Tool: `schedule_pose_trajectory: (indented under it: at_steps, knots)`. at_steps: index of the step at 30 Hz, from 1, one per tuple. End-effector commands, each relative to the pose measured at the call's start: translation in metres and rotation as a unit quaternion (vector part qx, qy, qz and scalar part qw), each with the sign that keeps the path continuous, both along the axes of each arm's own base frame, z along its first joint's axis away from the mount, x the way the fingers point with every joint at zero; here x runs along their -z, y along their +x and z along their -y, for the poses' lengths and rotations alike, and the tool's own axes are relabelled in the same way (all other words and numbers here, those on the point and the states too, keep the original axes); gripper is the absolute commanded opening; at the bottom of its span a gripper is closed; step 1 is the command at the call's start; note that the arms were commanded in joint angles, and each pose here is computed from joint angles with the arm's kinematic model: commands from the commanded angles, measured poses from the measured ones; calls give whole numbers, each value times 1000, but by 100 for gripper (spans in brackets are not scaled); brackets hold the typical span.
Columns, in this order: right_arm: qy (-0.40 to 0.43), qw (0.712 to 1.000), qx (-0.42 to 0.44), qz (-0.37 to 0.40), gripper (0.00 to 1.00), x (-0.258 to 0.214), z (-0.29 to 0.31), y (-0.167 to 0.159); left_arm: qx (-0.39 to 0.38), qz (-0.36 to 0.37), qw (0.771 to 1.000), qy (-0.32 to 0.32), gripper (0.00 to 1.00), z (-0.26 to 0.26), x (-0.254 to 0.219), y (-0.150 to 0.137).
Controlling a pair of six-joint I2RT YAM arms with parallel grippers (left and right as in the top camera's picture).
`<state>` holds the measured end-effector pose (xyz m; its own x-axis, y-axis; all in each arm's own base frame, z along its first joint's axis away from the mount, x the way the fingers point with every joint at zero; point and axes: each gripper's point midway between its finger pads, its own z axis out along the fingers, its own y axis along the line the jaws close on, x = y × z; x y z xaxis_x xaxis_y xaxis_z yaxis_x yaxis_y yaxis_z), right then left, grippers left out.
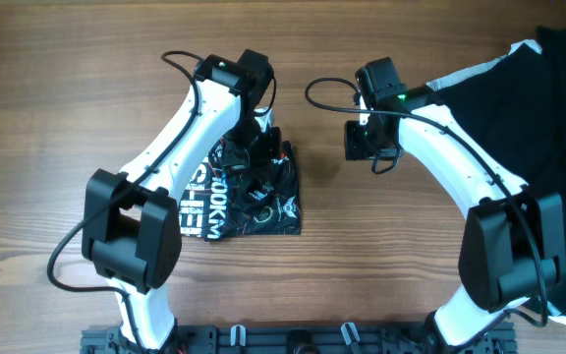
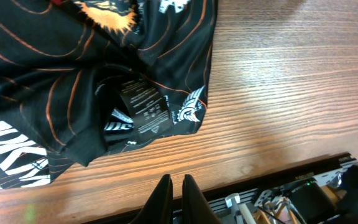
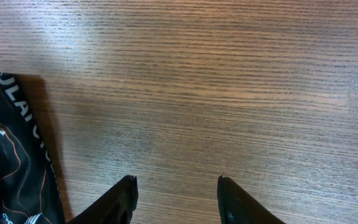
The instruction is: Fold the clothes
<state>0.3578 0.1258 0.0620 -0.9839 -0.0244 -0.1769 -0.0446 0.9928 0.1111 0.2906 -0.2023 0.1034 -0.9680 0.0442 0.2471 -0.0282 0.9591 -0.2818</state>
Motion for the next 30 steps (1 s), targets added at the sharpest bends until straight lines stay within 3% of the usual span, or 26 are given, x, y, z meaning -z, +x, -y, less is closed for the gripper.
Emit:
schedule_pose_trajectory:
  at_steps: [1,4,6,9,10,13,16,19,20,21,22,23,26,30]
  knots:
    - [27,999,-38,-1,46,-6,-11,-2,14,23,1000,5,4,-11,-8,7]
    - [153,973,-175,-4,50,-20,-61,-19,-56,62,996,43,4,-68,-17,38]
    - [174,959,-223,9,56,-25,-81,-25,-117,86,989,38,5,-104,-23,60]
    - [181,935,-299,52,68,-32,-131,-33,-207,106,972,40,14,-156,-21,85]
    - [179,928,-321,69,73,-33,-148,-35,-230,111,966,41,20,-170,-21,89]
    - [140,913,-368,111,86,-26,-186,-42,-270,116,955,44,26,-202,-21,94]
    - [114,904,-398,110,88,-8,-208,-57,-298,111,947,48,27,-224,-21,92]
    - [74,912,-384,121,87,14,-213,-49,-315,110,941,50,27,-239,-21,91]
    - [72,915,-378,122,82,17,-214,-46,-315,110,941,50,27,-239,-21,91]
    - [68,918,-371,124,59,19,-213,-44,-314,110,942,50,27,-239,-21,91]
    - [62,921,-363,125,19,22,-211,-41,-314,110,942,50,27,-239,-21,91]
    - [56,924,-356,126,4,22,-209,-39,-314,110,942,50,27,-239,-21,91]
    - [31,944,-301,135,4,20,-196,-26,-314,110,942,51,27,-239,-21,91]
    - [5,967,-174,184,4,-15,-147,20,-314,110,942,50,27,-238,-21,90]
